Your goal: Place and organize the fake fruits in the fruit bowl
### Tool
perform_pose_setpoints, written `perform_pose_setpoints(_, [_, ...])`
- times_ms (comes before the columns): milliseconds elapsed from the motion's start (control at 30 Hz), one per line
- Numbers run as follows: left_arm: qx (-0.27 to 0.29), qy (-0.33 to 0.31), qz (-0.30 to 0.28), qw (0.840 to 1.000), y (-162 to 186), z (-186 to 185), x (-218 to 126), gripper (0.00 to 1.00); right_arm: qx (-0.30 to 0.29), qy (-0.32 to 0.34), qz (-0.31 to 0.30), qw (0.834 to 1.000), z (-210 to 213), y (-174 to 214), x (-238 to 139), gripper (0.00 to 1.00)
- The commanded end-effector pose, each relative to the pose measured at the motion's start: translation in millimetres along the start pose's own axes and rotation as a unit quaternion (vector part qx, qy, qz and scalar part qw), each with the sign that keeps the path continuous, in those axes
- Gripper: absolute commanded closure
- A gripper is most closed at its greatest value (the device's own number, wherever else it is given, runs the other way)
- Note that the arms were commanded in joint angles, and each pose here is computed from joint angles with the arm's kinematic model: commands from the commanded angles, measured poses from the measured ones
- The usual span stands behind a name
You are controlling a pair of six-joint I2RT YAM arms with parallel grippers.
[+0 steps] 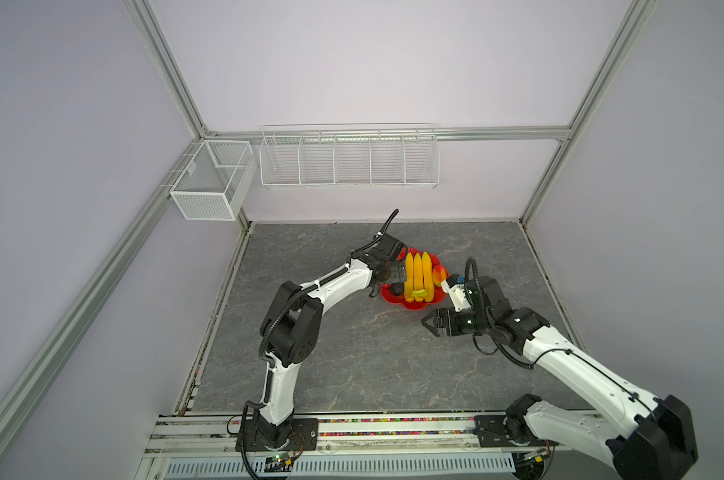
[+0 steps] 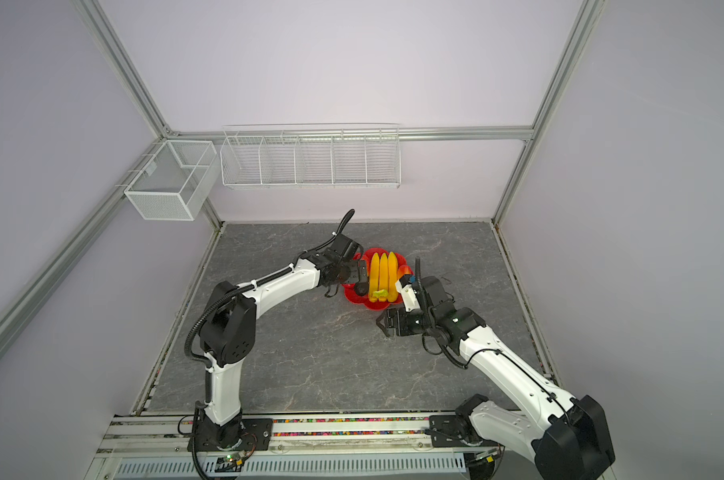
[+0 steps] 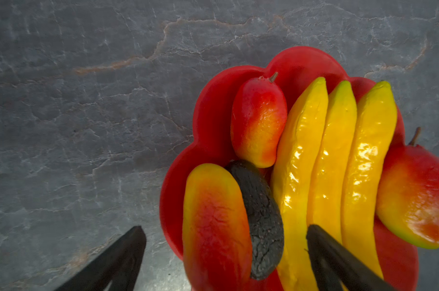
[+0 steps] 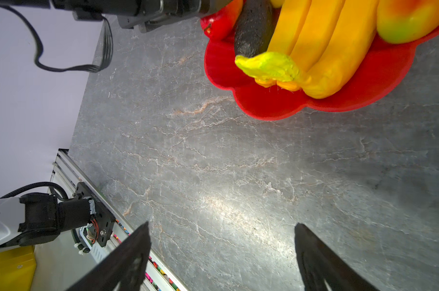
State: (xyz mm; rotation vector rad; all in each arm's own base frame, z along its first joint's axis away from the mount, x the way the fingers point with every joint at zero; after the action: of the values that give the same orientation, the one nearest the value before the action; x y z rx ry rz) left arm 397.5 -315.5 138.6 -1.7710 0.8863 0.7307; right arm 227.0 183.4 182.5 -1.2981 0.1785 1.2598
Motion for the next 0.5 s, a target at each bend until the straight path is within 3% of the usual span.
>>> perform_pose_setpoints(0, [0.012,0.02,-0.065,0.998,-35,-6,-47,0.01,0.0,0.019,-0.018,1.0,-11,-17,-10,0.1])
perform_pose_setpoints(100, [0.018,0.021,-0.109,0.994,-43,6,-77,0.01,0.029,0.049,-0.039,0.998,-37,-26,-22,0.1])
perform_pose_setpoints(200, [0.022,-0.007,-0.172,0.985,-48,41,-110,0.01,0.087,0.08,-0.09,0.989,-73,-39,-46,0.1])
perform_pose_setpoints(367, [0.013,-0.121,-0.28,0.952,-47,148,-159,0.01,0.177,0.173,-0.144,0.958,-148,-28,-75,0.11])
perform_pose_setpoints(467, [0.045,-0.189,-0.328,0.925,-36,205,-182,0.01,0.153,0.26,-0.164,0.939,-179,-14,-85,0.11])
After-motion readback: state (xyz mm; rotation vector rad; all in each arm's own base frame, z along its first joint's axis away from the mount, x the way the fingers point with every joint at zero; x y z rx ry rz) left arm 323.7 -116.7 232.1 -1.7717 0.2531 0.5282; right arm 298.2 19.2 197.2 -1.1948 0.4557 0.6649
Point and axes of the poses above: each gripper's point midway between its finger pads, its own x axis out along the fingers, its own z axis along the line the jaws close on, y = z × x, the point moved 3 cm from there along -x, back along the fingers, and after that the axes turned 13 degrees about -x, right-handed, at the moved point
